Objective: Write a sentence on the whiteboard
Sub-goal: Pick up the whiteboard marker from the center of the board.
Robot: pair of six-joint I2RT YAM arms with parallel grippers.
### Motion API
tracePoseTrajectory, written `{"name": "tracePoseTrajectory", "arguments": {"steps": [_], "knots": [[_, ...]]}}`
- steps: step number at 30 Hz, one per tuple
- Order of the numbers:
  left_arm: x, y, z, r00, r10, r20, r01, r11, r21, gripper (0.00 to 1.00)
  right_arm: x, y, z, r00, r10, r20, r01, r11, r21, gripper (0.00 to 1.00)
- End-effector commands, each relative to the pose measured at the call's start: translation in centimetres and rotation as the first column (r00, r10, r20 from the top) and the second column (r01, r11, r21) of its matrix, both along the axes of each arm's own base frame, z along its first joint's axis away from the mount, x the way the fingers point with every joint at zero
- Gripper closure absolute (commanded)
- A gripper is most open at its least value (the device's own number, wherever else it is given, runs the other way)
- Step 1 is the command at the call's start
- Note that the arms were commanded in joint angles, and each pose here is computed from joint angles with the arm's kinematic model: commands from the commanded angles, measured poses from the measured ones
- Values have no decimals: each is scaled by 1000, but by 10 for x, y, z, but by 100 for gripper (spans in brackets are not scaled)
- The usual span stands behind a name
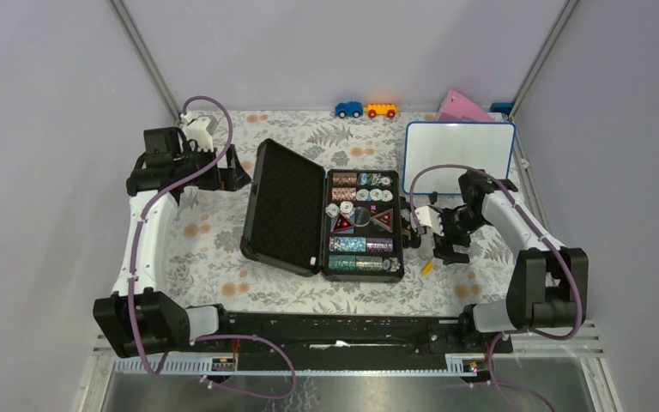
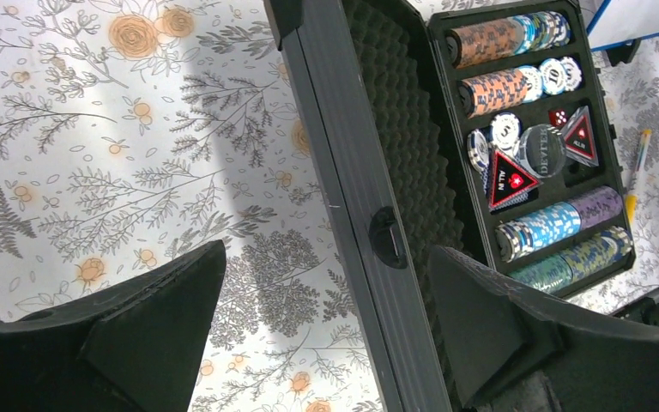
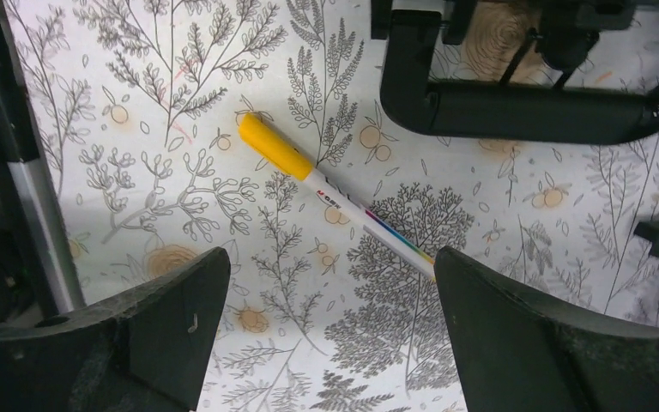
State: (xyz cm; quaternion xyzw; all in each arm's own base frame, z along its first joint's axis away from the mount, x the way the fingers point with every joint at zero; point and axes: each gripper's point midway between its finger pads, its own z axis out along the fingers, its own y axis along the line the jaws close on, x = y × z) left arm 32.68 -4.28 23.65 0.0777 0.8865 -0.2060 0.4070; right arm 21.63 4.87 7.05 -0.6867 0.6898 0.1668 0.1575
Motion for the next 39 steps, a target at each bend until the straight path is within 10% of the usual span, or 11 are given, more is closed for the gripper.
{"name": "tracePoseTrajectory", "arguments": {"steps": [1, 27, 39], "knots": [[3, -10, 23, 997, -52, 59, 54, 998, -30, 1, 4, -1, -4, 981, 190, 48, -190, 982, 1, 5], [7, -14, 29, 998, -41, 48, 44, 997, -66, 1, -9, -15, -74, 965, 262, -10, -262, 963, -66, 52], [13, -12, 40, 997, -27, 71, 31, 998, -59, 1, -42, -25, -61, 963, 271, 1, -269, 955, -122, 100]]}}
